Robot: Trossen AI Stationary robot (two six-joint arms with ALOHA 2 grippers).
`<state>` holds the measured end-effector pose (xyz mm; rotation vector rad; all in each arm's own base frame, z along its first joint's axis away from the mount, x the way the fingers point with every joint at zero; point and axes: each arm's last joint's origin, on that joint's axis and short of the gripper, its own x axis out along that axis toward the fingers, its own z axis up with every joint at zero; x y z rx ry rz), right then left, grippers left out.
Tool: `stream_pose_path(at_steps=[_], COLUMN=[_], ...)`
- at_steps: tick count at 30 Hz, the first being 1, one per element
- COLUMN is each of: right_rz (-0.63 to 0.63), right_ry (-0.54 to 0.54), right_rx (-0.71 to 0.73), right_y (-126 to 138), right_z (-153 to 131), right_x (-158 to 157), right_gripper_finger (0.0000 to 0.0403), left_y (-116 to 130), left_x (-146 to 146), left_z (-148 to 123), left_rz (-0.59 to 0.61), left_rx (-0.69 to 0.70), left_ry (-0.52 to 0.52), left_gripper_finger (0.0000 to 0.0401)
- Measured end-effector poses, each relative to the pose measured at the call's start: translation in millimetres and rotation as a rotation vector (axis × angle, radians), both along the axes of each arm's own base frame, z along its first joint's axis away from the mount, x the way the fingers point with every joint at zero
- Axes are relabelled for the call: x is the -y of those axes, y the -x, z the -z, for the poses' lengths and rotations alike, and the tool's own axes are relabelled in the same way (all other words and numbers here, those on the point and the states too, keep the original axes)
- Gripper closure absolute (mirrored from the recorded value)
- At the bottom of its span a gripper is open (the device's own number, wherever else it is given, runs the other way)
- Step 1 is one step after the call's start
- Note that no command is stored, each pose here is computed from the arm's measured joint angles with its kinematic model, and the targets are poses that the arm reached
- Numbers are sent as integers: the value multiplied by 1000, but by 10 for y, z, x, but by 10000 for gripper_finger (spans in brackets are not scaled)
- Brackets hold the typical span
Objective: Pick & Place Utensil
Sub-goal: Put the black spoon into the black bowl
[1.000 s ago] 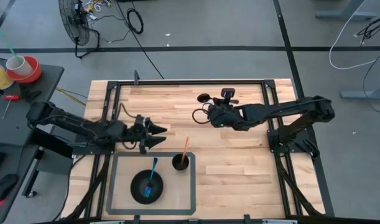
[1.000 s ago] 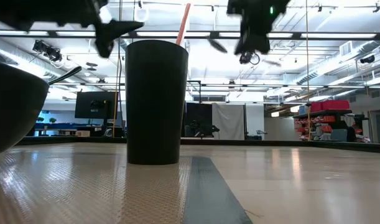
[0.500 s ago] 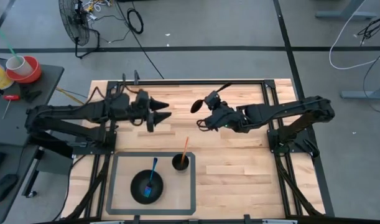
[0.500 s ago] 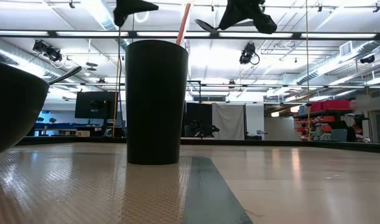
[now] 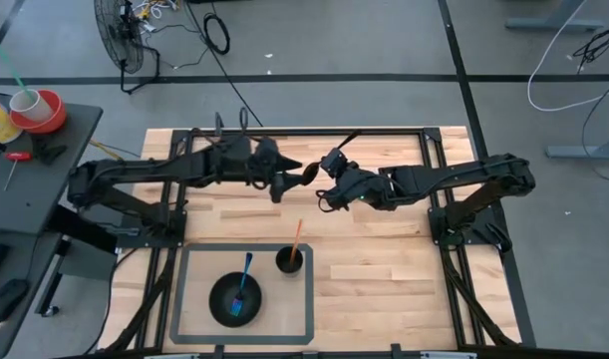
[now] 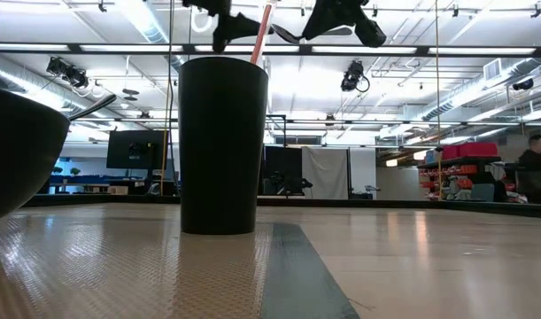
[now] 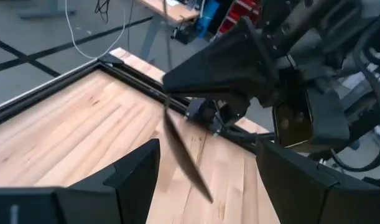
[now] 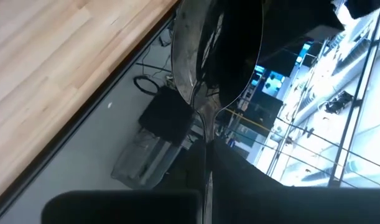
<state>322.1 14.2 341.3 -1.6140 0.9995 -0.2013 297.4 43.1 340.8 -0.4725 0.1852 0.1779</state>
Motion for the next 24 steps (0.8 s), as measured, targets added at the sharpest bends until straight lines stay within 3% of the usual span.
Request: stream_pose_path(at_steps=[8,14,18,24], right_rz=[1,-14,-2,-20], right_ry=[-2,-15,-20,-16], right_rx=[1,14,36,60], right_y=[-9,-18,-23,-43], right_z=[16,9,-1,-29], right_x=[-1,-8,-7,-12], right_gripper_finger=[392,391,390,390], left_y=[-226,-288,-286,-278], left_x=[-43,-83,-87,-80], left_z=[109,151,115,136], left_rz=[-34,-80,-89,-53], left_rx=[-56,-46,-21,-50], left_ry=[-17,-35,-62,-81], left_gripper_finger=[138,172,216,324])
